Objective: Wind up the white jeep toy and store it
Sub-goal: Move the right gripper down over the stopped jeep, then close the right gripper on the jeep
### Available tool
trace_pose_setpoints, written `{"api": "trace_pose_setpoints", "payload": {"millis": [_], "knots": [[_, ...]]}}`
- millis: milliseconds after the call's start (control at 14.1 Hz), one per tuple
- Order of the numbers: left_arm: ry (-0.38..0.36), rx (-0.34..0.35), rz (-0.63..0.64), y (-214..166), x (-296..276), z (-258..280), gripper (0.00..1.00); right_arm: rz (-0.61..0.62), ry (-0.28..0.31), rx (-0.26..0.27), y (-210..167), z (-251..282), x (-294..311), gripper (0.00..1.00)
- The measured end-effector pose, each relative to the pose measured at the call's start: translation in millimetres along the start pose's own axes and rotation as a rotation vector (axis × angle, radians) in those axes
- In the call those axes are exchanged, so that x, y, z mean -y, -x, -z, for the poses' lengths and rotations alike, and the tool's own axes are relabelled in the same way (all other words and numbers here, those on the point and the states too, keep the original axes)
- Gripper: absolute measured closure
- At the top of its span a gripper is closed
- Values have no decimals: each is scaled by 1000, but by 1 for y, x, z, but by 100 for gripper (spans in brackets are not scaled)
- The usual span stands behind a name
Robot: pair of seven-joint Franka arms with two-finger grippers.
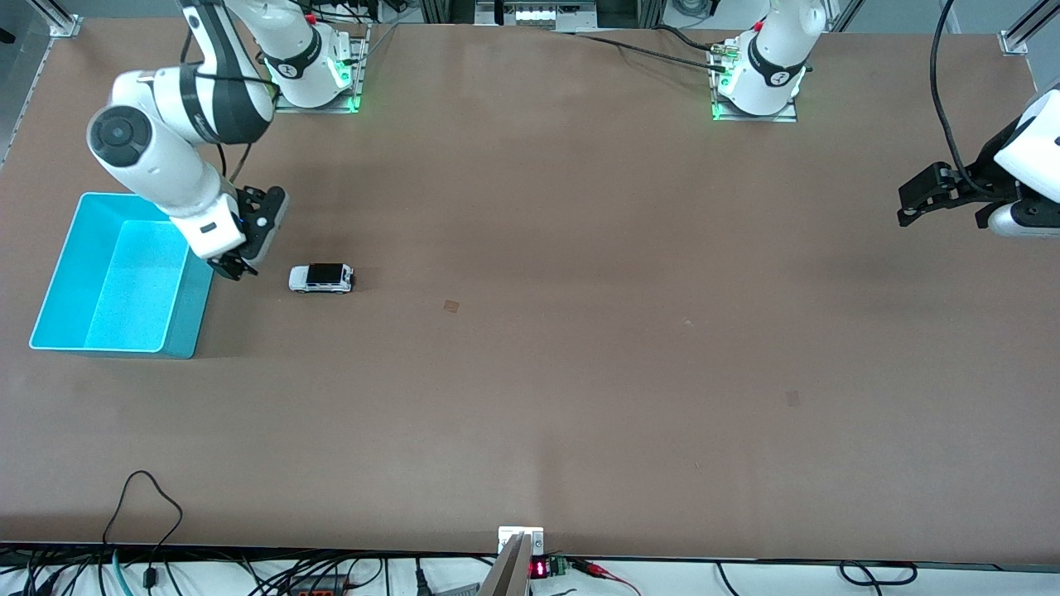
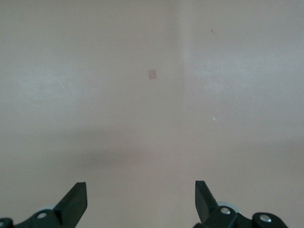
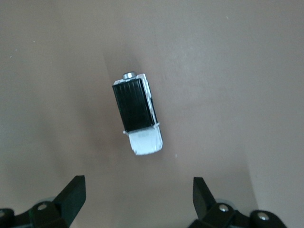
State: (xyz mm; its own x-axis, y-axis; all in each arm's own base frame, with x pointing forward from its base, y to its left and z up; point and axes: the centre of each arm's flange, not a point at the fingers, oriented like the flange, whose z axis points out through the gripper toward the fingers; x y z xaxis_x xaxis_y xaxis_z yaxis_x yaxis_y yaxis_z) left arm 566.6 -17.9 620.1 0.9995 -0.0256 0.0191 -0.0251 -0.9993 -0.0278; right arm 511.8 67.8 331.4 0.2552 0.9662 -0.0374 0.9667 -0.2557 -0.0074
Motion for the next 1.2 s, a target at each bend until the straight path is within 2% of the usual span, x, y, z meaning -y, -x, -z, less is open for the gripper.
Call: {"api": "trace_pose_setpoints", "payload": {"millis": [708,1061,1203], "knots": [[0,23,0,2,0,-5,0,54,-3,-64,-28,-81,1,0],[3,26,1,2,0,-7,0,67,-33,-65,-32,-104,10,0],[38,27,10,2,1,-7,0,75,-44,-61,-33,-108,15,0]]}}
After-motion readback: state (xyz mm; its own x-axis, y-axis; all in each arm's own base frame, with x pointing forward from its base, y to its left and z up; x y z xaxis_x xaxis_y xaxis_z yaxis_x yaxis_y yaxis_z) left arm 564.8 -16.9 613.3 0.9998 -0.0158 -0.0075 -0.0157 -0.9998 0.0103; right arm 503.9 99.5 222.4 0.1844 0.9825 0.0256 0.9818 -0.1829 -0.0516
